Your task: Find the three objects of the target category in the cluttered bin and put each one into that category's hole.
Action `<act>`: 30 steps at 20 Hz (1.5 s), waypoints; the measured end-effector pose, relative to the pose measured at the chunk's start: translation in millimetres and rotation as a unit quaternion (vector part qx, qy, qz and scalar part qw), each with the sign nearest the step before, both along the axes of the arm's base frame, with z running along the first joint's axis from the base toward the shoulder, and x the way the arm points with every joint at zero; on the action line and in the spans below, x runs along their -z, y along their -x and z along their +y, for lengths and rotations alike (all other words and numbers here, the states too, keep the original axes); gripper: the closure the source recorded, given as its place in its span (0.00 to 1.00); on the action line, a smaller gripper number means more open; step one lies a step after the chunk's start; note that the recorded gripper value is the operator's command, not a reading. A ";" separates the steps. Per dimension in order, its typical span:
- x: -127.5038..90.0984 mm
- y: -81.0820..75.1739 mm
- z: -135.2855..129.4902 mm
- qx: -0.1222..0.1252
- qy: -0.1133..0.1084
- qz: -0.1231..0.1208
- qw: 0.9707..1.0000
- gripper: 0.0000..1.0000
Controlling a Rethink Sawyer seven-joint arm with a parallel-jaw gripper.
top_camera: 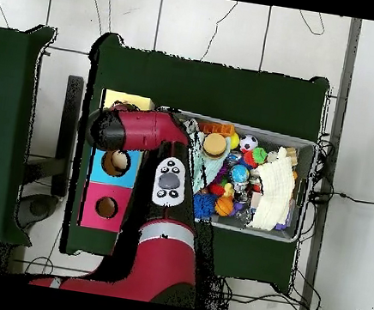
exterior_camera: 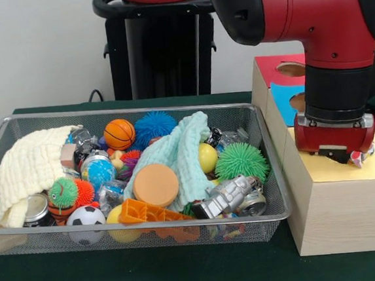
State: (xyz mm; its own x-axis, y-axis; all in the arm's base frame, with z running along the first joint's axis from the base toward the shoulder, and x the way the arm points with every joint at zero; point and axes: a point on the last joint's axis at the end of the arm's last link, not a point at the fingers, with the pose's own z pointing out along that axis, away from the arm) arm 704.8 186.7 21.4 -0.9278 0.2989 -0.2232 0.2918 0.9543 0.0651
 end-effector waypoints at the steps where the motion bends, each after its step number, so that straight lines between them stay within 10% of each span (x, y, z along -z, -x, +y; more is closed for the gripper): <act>1: 0.0 0.1 0.1 -0.001 0.001 0.000 1.000 1.00; 6: 0.2 0.2 0.3 -0.004 0.003 -0.001 1.000 1.00; 7: 0.5 0.2 1.5 -0.004 0.003 -0.001 1.000 0.00; 30: -7.9 5.0 10.3 -0.011 0.005 0.011 1.000 0.00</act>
